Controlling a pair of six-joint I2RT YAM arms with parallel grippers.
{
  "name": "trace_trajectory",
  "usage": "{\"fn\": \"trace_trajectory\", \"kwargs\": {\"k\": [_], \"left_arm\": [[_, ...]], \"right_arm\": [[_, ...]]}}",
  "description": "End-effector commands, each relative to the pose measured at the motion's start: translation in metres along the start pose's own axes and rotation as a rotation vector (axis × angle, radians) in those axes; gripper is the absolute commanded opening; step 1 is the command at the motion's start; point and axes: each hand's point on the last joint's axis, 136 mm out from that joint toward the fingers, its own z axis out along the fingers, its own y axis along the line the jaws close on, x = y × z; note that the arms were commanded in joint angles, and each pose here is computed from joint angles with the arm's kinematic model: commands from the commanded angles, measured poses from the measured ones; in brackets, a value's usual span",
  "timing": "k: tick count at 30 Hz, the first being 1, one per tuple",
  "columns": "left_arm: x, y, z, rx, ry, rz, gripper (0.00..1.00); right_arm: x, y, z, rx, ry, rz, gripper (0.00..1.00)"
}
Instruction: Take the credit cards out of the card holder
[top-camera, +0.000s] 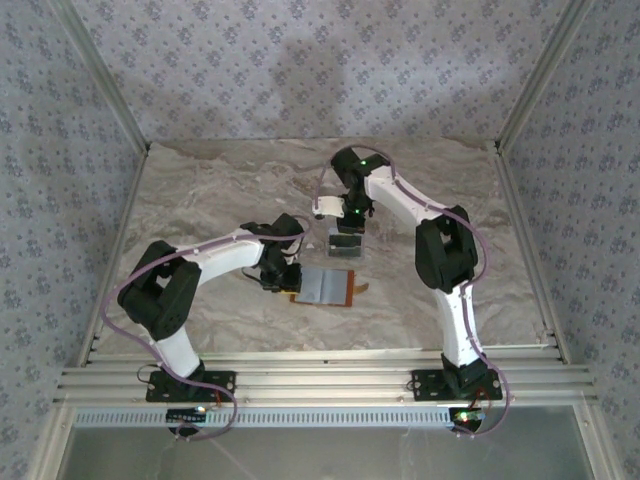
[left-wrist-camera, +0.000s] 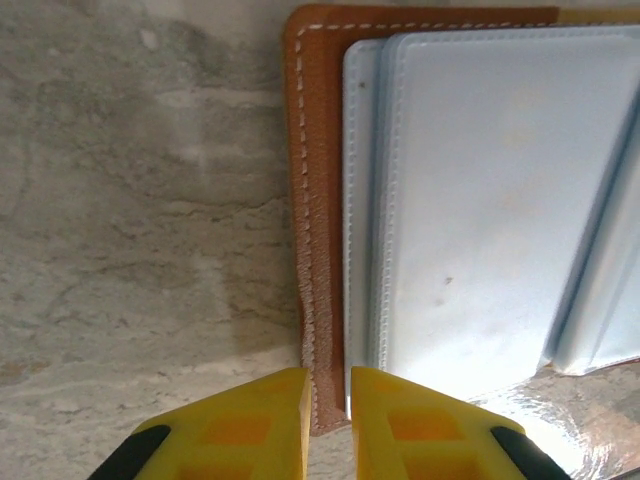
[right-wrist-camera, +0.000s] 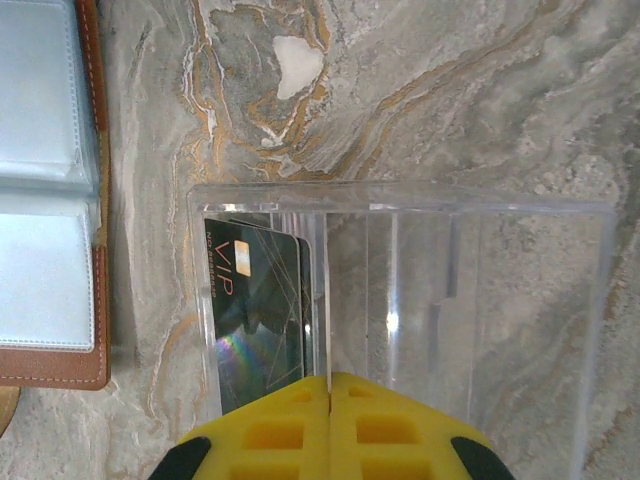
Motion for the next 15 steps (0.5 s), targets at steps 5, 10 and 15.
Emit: {"fn": "trace_trajectory", "kwargs": {"k": [5,10,15], "left_arm": [[0.009,-0.011,0.005,0.032,0.026,-0.005,0.19],[0.012,-0.013,0.005,0.04,0.024,-0.01,0.19],[0.017,-0.017,0.008,0.052,0.037,-0.003,0.19]], "right_arm": [[0.003,0.004,0.004,-0.044,-0.002,-0.13,0.23],[-0.007,-0.016,-0.011,0.074,-0.041,-0.119,0.36],[-0.015,-0.043,-0.038,0.301,-0.081,-0.056,0.39]]}}
